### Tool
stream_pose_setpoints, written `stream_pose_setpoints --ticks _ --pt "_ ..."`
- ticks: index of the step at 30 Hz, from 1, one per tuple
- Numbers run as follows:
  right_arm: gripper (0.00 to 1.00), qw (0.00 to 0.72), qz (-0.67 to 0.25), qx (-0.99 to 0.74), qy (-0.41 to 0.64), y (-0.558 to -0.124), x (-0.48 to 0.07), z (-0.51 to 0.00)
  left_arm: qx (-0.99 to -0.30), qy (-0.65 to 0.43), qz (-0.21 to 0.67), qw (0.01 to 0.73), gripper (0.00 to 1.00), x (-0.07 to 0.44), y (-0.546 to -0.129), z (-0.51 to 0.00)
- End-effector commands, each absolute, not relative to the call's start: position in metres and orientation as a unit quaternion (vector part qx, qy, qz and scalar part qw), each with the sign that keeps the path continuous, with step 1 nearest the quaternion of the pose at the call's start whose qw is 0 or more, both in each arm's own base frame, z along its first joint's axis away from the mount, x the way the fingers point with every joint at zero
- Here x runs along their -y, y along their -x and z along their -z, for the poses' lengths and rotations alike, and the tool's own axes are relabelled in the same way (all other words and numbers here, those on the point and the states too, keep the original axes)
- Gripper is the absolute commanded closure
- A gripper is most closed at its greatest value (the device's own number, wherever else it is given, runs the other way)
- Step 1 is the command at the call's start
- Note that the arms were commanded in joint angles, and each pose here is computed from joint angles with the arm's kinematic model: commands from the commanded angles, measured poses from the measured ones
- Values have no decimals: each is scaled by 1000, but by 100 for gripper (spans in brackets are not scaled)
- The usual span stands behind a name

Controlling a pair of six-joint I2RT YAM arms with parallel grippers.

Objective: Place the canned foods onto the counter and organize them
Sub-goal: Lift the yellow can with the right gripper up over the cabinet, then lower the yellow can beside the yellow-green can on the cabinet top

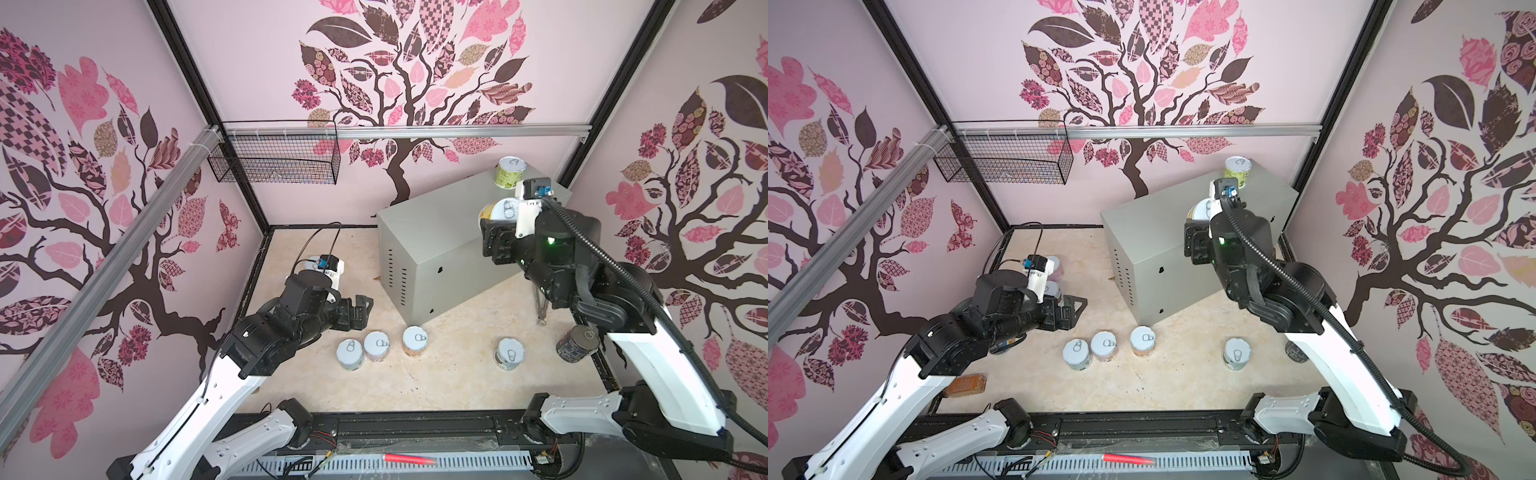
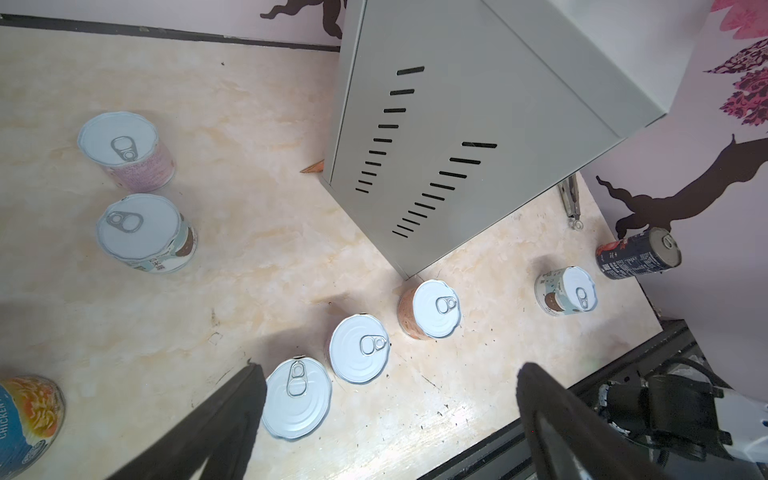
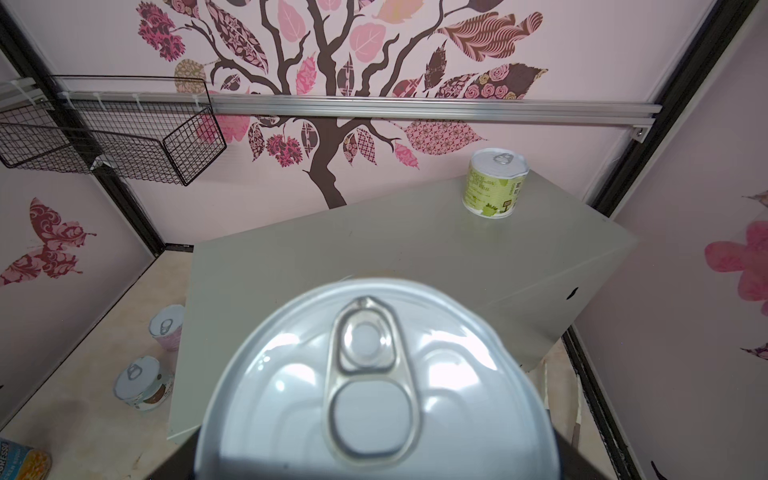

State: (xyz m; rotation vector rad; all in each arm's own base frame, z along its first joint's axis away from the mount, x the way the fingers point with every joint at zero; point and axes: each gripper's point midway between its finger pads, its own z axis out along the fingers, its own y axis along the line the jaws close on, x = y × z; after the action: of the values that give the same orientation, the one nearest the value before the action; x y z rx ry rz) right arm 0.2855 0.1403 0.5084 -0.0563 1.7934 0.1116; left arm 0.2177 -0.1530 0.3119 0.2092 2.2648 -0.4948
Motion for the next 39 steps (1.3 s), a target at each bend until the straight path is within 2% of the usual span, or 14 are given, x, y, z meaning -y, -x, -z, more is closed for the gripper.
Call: stream_pose_setpoints --ticks 1,9,20,39 --pt "39 630 -69 -773 15 -308 -134 -528 -890 -89 191 404 2 154 -223 -307" --pt "39 599 -80 -796 -27 -368 -109 -513 -896 -87 195 389 2 159 -224 -286" --pt "39 548 -50 -831 -82 -435 -69 -467 -907 -83 179 372 2 156 -223 -253" --pt "38 513 11 -846 -144 -480 4 -436 -918 -99 173 343 2 163 -223 -219"
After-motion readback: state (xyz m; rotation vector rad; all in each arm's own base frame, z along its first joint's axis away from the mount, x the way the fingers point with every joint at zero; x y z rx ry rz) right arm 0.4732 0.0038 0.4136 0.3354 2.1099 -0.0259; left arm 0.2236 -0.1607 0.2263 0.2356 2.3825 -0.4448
